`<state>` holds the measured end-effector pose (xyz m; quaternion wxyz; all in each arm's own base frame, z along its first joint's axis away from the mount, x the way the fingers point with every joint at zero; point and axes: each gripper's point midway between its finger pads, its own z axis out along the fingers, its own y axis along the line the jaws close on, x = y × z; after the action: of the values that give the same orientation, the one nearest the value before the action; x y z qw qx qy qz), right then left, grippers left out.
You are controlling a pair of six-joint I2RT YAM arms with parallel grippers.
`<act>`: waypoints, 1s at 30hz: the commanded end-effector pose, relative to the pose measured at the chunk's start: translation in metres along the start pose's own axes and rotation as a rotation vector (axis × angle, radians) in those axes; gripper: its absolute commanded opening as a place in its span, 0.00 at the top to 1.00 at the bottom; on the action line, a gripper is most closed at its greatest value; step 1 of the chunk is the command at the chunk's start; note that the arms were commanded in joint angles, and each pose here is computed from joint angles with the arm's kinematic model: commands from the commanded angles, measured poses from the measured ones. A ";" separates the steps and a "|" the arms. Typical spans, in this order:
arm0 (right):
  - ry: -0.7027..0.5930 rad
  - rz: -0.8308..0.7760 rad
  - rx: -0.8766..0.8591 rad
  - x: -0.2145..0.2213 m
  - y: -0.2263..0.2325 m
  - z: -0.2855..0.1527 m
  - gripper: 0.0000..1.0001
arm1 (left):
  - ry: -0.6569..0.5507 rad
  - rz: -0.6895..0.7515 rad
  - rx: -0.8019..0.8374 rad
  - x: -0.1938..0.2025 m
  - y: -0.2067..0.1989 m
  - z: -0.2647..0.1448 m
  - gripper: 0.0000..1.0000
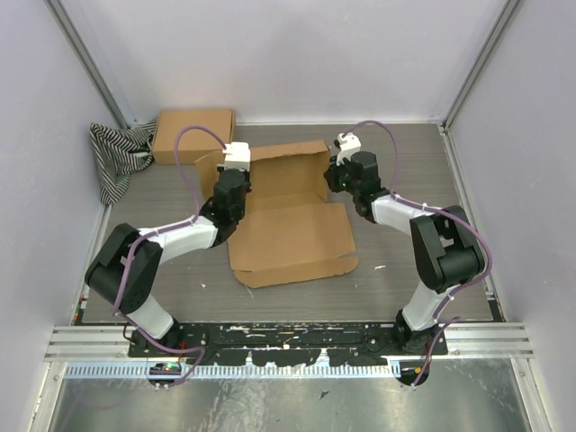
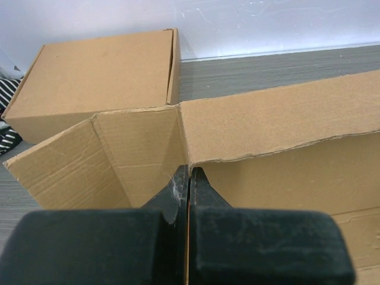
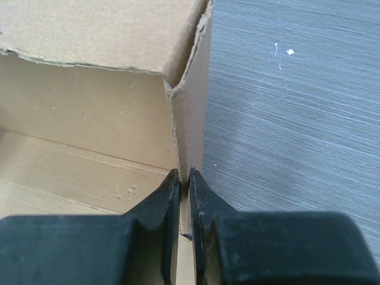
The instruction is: Fold the paper box
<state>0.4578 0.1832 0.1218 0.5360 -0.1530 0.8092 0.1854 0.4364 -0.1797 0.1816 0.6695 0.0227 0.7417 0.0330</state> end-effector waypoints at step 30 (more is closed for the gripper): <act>0.063 0.153 0.683 0.020 -0.055 -0.043 0.99 | 0.009 -0.043 -0.162 -0.075 0.046 -0.037 0.15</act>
<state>0.4522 0.1400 0.1131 0.5424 0.0921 0.8344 -0.0337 0.4077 -0.1634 0.2141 0.6343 -0.0051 0.7681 0.0875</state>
